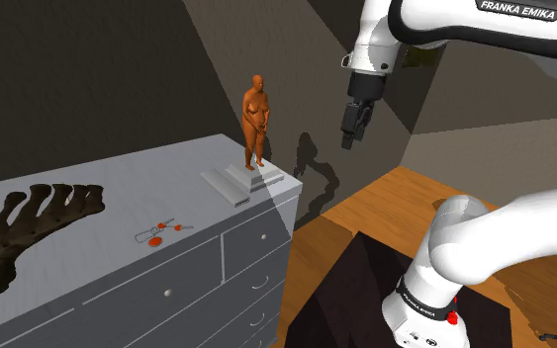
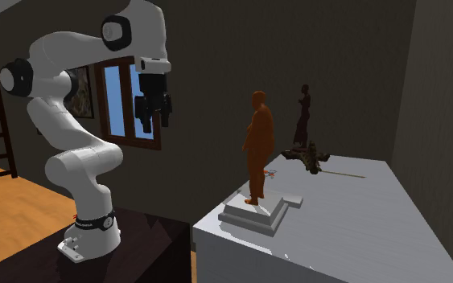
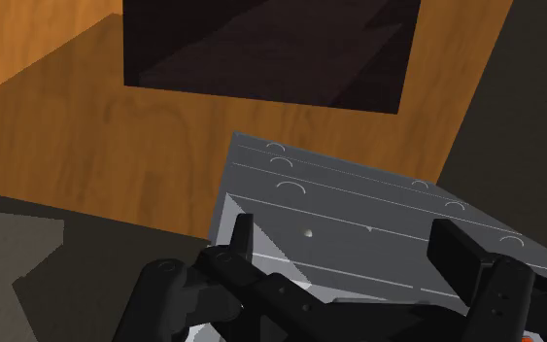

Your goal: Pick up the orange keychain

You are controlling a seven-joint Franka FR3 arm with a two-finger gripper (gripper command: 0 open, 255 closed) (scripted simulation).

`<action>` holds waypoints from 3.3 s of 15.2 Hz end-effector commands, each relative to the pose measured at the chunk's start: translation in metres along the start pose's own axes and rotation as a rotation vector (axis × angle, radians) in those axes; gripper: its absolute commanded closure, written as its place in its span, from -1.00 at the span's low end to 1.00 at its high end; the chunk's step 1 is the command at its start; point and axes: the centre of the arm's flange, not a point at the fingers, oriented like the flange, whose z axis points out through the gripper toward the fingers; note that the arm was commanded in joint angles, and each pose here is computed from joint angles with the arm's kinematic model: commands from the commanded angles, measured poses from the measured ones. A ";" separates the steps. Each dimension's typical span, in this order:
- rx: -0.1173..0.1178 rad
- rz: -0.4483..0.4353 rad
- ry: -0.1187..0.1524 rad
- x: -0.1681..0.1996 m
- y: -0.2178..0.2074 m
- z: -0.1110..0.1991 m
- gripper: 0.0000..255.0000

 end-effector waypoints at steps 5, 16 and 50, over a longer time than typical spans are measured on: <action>-0.007 0.051 0.004 0.021 -0.045 0.020 -1.00; -0.025 0.193 0.014 0.091 -0.161 0.077 -1.00; -0.066 0.503 0.036 0.300 -0.368 0.245 -1.00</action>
